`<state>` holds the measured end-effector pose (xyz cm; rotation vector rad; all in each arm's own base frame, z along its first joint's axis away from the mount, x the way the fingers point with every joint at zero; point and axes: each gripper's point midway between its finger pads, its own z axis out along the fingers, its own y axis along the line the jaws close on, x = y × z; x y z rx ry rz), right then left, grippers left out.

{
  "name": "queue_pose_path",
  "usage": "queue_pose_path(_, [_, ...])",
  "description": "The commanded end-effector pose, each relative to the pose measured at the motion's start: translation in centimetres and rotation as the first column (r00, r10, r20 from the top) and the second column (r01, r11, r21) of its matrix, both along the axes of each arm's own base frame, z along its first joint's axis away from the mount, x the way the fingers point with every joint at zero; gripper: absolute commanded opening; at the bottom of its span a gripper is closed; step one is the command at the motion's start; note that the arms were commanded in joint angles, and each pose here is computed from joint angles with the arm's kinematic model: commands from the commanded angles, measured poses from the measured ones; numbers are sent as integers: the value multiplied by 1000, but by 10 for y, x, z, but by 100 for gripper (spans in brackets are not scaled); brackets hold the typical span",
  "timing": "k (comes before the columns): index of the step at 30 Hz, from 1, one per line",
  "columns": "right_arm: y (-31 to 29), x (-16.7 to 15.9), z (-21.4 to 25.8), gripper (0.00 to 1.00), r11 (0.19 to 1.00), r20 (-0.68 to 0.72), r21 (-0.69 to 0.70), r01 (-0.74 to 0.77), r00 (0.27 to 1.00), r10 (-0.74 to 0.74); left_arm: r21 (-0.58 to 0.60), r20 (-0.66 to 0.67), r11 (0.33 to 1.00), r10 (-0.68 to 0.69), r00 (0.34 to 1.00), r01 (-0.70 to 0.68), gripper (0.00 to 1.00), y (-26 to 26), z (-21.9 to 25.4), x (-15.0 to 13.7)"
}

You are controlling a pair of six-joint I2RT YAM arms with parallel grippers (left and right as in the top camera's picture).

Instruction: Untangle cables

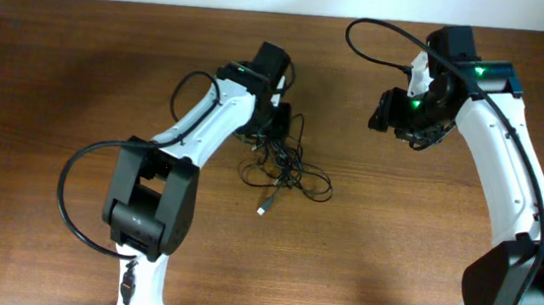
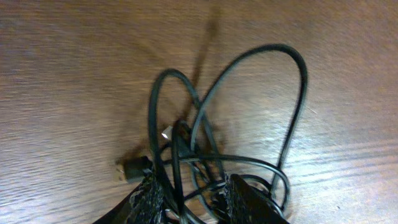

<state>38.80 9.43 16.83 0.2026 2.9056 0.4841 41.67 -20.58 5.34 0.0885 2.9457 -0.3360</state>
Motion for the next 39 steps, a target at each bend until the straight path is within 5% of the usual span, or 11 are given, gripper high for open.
queue_pose_path(1, [-1,0,0,59,1000,-3,-3,11,1000,-11,19,-20,1000,-9,1000,9,19,-6,-19,-3])
queue_pose_path(3, [3,2,1,59,1000,4,12,5,1000,-5,-3,15,1000,23,1000,-23,0,-5,-15,9])
queue_pose_path(6, [34,12,13,59,990,80,117,-80,994,71,-146,-11,989,13,1000,-14,0,-17,4,9])
queue_pose_path(11, [84,23,-4,59,960,135,163,-228,969,208,-573,-36,810,-176,984,123,0,-56,71,-13])
queue_pose_path(20, [122,10,-50,53,905,66,209,-371,928,366,-632,-41,767,-182,982,116,0,-55,81,-13])
queue_pose_path(26, [117,-1,-78,51,910,22,203,-361,931,364,-830,-3,546,-204,979,111,0,-36,127,-2])
queue_pose_path(31, [127,30,-68,48,920,137,215,-327,943,303,-903,22,408,-274,961,137,0,-44,151,-15])
queue_pose_path(33, [128,40,-65,45,933,153,224,-282,955,252,-910,24,391,-281,959,137,0,-44,154,-16])
queue_pose_path(36, [122,42,-69,15,950,136,195,-244,966,220,-905,28,403,-270,963,139,0,-41,152,-13])
queue_pose_path(37, [120,41,-68,4,951,131,195,-239,968,216,-864,24,487,-211,977,126,0,-28,138,0])
queue_pose_path(39, [111,40,-40,4,950,169,210,-232,965,199,-749,12,659,-83,996,64,0,4,106,24])
